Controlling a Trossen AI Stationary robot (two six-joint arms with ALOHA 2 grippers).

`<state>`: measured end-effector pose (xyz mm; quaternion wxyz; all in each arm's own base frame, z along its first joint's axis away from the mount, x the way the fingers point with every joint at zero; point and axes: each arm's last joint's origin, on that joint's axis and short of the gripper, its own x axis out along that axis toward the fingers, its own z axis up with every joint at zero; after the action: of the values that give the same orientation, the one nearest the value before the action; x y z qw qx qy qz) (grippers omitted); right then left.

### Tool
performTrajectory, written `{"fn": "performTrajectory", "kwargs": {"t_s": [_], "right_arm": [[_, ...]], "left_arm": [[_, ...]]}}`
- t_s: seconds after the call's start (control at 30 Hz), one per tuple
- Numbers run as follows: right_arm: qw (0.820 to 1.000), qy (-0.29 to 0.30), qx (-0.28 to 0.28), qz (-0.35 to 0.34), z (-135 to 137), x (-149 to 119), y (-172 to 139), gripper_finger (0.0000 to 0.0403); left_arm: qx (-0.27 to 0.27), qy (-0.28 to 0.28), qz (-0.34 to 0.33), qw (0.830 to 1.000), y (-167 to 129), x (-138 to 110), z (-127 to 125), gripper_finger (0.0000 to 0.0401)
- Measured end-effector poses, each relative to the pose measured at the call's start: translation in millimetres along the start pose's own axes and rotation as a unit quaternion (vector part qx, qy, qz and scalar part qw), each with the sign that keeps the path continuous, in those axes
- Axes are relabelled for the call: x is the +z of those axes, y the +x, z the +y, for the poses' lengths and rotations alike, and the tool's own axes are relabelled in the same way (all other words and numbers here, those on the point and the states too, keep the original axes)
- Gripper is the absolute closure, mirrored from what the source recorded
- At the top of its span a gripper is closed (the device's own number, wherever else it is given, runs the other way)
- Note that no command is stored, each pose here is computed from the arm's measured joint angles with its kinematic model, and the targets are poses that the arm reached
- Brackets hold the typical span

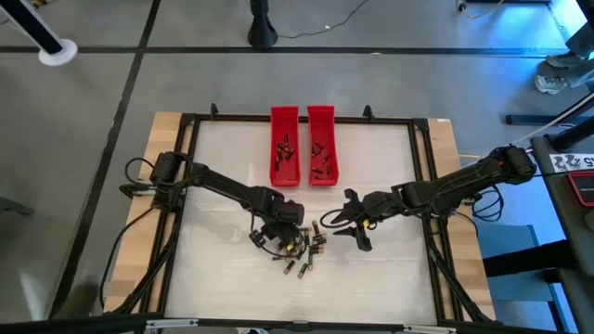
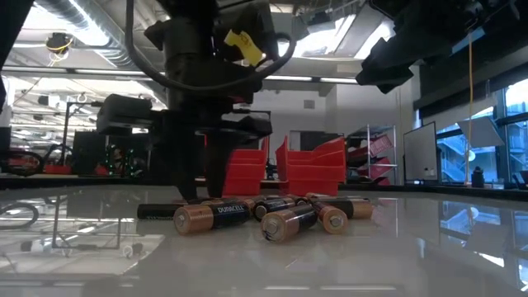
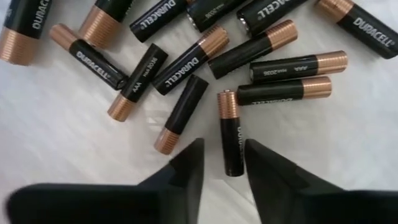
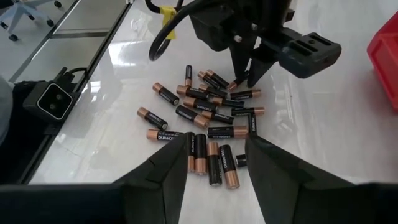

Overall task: Sort batteries
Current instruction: Put the small black battery into the right red bin

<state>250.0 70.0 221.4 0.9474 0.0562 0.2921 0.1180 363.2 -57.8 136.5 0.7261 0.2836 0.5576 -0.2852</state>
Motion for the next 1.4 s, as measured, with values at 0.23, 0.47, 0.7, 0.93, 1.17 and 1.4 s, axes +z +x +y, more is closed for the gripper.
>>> {"fn": "performTrajectory", "kwargs": {"t_s": [0.23, 0.47, 0.7, 0.93, 1.17, 1.4], "right_arm": [[1.0, -0.005, 0.0, 0.0, 0, 0, 0, 0.024], [1.0, -0.005, 0.0, 0.0, 0, 0, 0, 0.024], [1.0, -0.005, 0.0, 0.001, 0, 0, 0, 0.024], [1.0, -0.006, 0.0, 0.0, 0, 0, 0, 0.024], [1.0, -0.005, 0.0, -0.001, 0, 0, 0, 0.024], [1.0, -0.006, 0.0, 0.0, 0, 0, 0, 0.024]], "left_arm": [[-0.006, -0.036, 0.012, 0.999, -2, -2, -2, 0.0385], [0.005, -0.073, 0.015, 0.997, -23, -6, -6, 0.0388], [0.105, -0.089, -0.012, 0.99, -77, -8, -4, 0.0389], [0.294, -0.139, -0.079, 0.942, -111, -22, 48, 0.0389], [0.404, -0.209, -0.145, 0.879, -122, -61, 111, 0.0389], [0.372, -0.338, -0.254, 0.827, -113, -102, 151, 0.0388]]}}
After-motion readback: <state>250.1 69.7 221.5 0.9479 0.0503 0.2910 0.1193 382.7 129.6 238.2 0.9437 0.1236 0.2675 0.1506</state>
